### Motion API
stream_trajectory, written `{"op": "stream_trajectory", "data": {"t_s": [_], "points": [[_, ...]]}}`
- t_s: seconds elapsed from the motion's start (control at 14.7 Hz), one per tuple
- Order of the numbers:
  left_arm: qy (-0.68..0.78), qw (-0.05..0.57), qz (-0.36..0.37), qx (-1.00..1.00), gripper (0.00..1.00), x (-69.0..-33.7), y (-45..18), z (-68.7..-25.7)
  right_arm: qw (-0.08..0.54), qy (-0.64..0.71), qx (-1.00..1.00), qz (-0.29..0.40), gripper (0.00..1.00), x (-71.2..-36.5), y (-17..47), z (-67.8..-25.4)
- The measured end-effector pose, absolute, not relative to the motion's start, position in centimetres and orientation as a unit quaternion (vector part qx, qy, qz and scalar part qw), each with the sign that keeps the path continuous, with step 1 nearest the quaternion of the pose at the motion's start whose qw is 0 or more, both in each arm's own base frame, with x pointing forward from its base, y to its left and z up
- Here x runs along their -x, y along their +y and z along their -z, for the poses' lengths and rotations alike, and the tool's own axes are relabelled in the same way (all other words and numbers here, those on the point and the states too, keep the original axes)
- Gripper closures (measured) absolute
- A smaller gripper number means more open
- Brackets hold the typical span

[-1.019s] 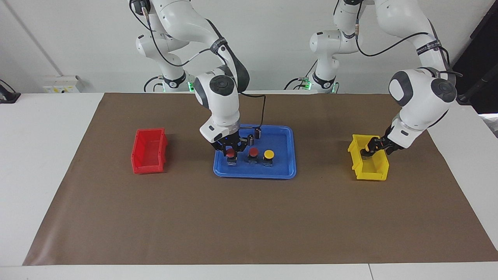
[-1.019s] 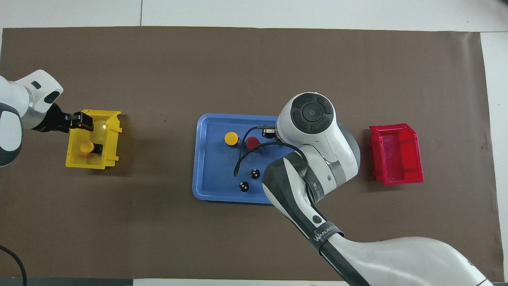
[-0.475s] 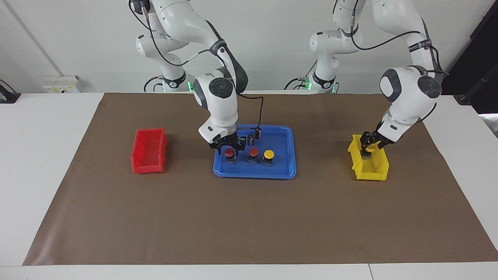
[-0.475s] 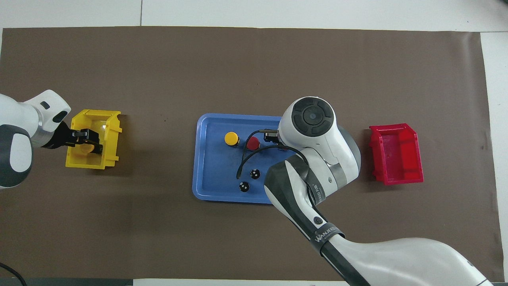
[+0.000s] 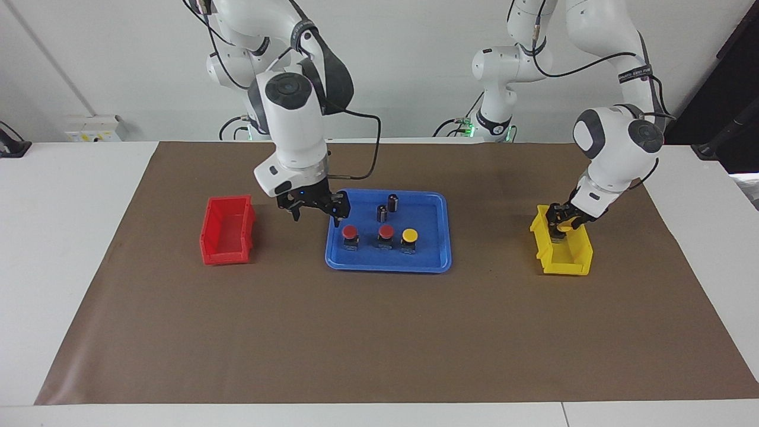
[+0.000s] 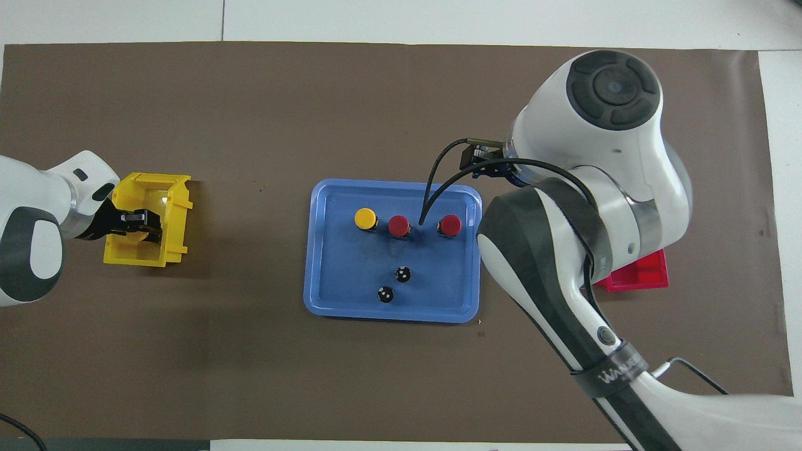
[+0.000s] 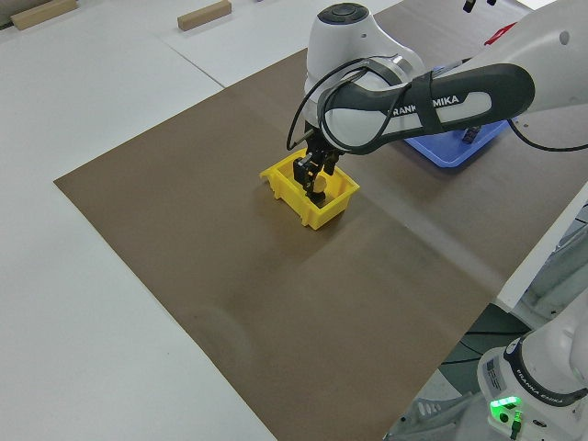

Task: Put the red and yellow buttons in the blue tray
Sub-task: 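Withdraw the right gripper while the left gripper grasps the last yellow button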

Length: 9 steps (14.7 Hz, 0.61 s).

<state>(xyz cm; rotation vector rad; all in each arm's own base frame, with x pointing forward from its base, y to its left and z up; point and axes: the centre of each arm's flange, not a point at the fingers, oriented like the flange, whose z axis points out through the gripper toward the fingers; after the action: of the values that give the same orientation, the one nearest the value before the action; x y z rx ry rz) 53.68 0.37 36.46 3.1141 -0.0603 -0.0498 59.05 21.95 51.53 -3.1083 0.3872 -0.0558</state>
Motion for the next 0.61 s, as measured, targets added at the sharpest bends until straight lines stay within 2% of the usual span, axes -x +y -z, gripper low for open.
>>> {"op": "stream_trajectory", "data": {"t_s": [0.07,0.34,0.61], "points": [[-0.02,0.013,0.016,-1.0,0.59,-53.7,0.4,-36.5,0.005,0.131,0.991,0.018,0.0,-59.0,21.0,-52.9],[-0.022,0.014,0.022,-0.999,0.59,-54.6,0.2,-38.6,0.004,0.142,0.99,0.021,0.0,-58.0,14.6,-58.3],[-0.034,0.023,0.024,-0.999,0.59,-57.6,-2.8,-50.0,-0.001,0.094,0.996,0.004,0.0,-55.5,5.7,-62.9]]}}
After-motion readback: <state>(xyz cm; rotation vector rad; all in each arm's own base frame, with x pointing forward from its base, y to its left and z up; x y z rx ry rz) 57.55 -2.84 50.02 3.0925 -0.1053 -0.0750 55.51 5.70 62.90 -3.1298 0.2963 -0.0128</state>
